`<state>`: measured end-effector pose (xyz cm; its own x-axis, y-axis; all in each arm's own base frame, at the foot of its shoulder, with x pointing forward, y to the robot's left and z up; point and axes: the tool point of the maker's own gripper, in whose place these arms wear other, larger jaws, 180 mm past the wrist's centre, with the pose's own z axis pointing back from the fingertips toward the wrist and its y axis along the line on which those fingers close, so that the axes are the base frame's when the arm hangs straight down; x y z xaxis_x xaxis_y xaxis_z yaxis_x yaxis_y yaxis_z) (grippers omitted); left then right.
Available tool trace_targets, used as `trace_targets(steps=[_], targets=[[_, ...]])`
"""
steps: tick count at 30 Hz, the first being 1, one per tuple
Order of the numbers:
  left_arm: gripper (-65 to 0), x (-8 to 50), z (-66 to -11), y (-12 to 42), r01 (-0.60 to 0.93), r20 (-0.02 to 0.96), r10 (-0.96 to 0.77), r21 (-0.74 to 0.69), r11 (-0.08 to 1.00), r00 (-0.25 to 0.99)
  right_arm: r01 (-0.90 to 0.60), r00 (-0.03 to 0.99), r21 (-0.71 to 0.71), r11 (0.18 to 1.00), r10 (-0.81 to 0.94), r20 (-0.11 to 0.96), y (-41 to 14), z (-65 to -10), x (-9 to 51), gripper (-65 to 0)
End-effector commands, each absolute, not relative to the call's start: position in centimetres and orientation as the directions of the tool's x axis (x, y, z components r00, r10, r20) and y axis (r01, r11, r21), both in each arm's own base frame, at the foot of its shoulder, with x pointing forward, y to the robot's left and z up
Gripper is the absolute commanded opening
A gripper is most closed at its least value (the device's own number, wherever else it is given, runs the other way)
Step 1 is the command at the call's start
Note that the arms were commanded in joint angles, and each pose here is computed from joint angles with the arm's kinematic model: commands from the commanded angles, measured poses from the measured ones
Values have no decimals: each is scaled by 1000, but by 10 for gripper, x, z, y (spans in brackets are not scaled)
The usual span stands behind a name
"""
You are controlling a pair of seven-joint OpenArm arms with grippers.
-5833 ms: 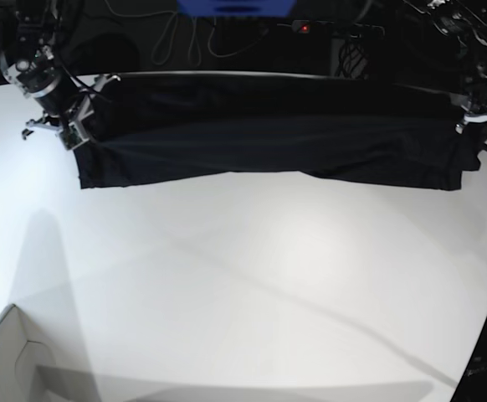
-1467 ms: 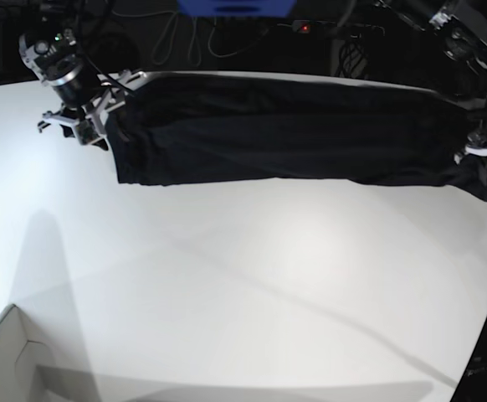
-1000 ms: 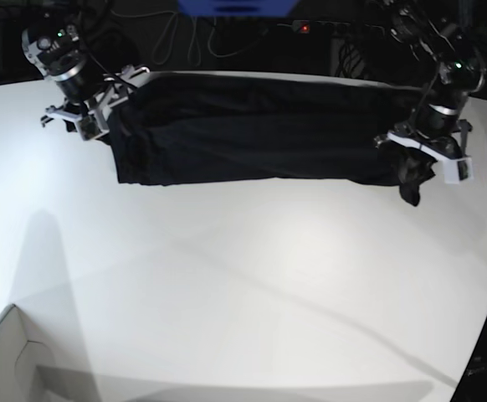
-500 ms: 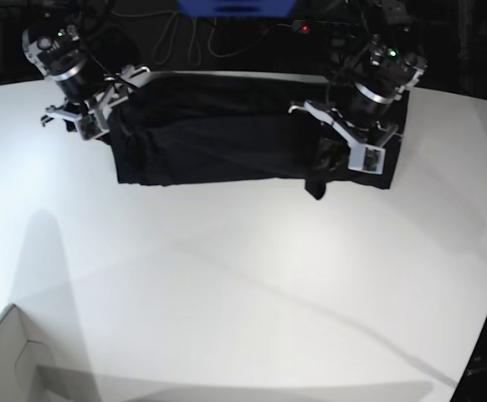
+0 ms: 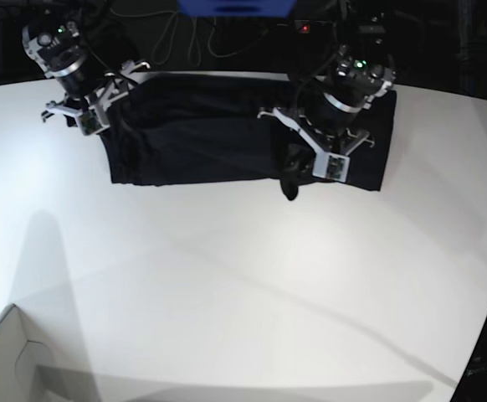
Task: Layout the t-shirt on the table in an organized manner, then fold the t-shirt properly
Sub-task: 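Carry the left gripper's end toward the right gripper, folding the strip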
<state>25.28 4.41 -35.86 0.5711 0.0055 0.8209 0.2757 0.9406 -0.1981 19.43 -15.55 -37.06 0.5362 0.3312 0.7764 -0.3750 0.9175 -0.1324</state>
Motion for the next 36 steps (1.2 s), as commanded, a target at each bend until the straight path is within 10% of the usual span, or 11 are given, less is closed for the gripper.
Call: trace_targets(steps=[1,36], targets=[[-649,259,-347,37,289,845,25,-210,934,534,-371,502,-140,918,325,801,-155,-360,199,-406],[-615,261,-354,-31,411,828,-6,-272,870,560,-377,502,-140,916,329,800,-154,-361,199,-406]])
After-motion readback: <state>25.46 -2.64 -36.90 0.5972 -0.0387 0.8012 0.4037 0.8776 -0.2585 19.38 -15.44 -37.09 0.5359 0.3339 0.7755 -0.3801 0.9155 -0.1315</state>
